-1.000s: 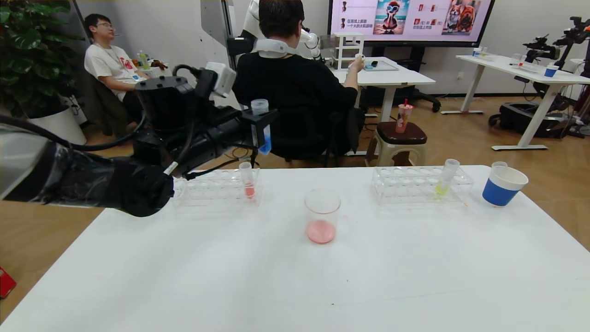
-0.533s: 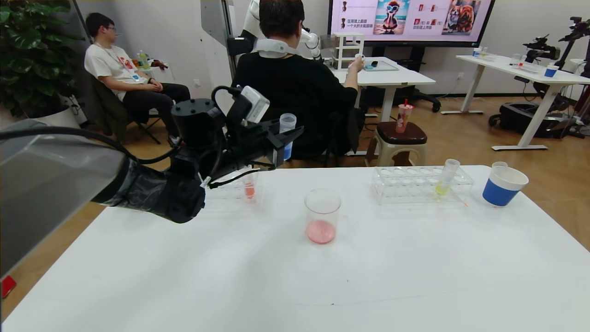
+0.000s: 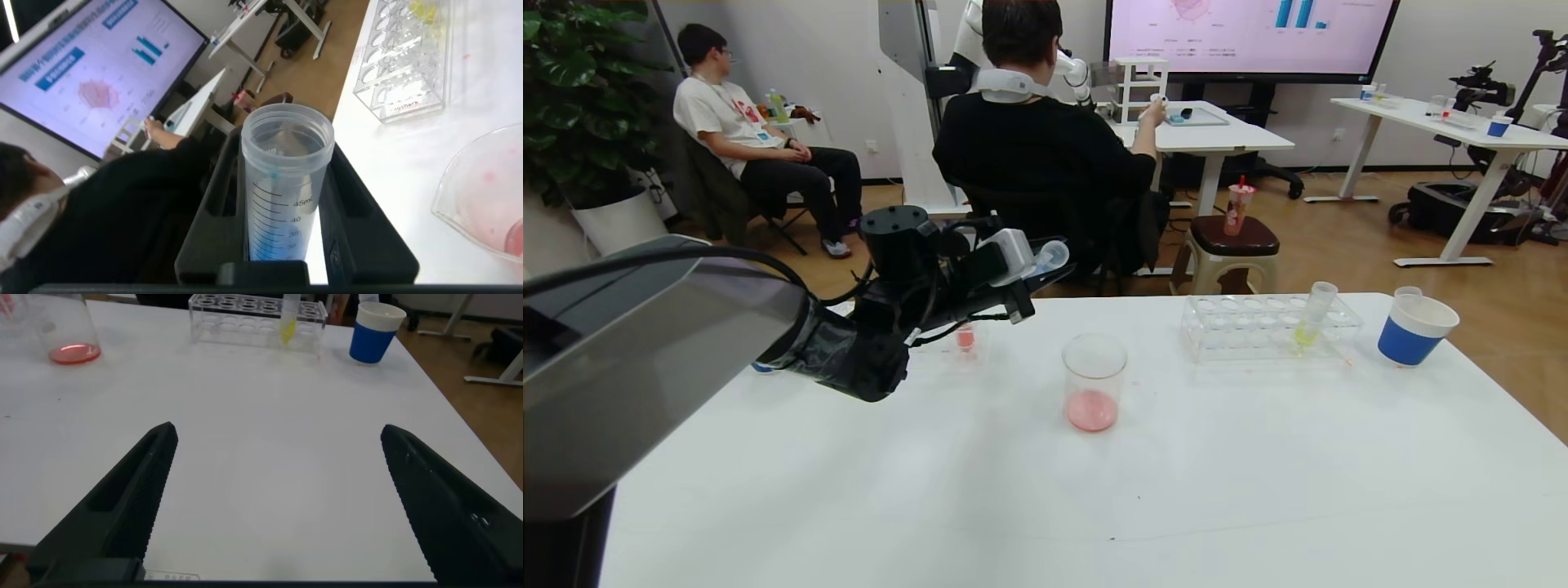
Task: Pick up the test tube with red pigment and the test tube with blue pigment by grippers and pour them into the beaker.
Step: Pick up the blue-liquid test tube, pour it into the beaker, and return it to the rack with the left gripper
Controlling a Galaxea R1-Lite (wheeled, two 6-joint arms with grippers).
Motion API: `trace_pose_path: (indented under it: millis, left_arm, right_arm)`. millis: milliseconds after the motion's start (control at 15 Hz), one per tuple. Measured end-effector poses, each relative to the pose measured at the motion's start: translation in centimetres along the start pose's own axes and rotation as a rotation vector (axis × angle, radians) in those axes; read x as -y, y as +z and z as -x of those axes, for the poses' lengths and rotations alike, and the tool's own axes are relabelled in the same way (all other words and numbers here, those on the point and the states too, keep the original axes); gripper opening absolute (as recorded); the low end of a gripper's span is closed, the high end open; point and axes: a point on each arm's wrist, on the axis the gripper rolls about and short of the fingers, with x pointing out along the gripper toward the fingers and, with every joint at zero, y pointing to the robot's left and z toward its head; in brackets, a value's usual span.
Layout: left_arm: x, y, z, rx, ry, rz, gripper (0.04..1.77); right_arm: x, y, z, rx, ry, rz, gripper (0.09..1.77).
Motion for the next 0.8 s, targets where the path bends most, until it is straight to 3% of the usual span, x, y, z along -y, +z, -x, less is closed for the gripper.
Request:
trace_pose_path:
  millis: [200,333,800]
  left_arm:
    - [-1.0,-0.3,-0.2,0.083,-0.024,-0.177,0.51]
    - [-0.8,-0.4,-0.6,0.116,-0.019,-0.251,0.51]
    - [2.5,-1.5,-1.9,0.190,-0.093,-0.409,0.51]
  right_arm:
    - [0.0,0.0,0.0,0.000,0.000,0.000,1.74]
    - [0.0,0.0,0.0,0.000,-0.001,0.000,1.74]
    - [0.0,0.0,0.0,0.000,0.000,0.000,1.74]
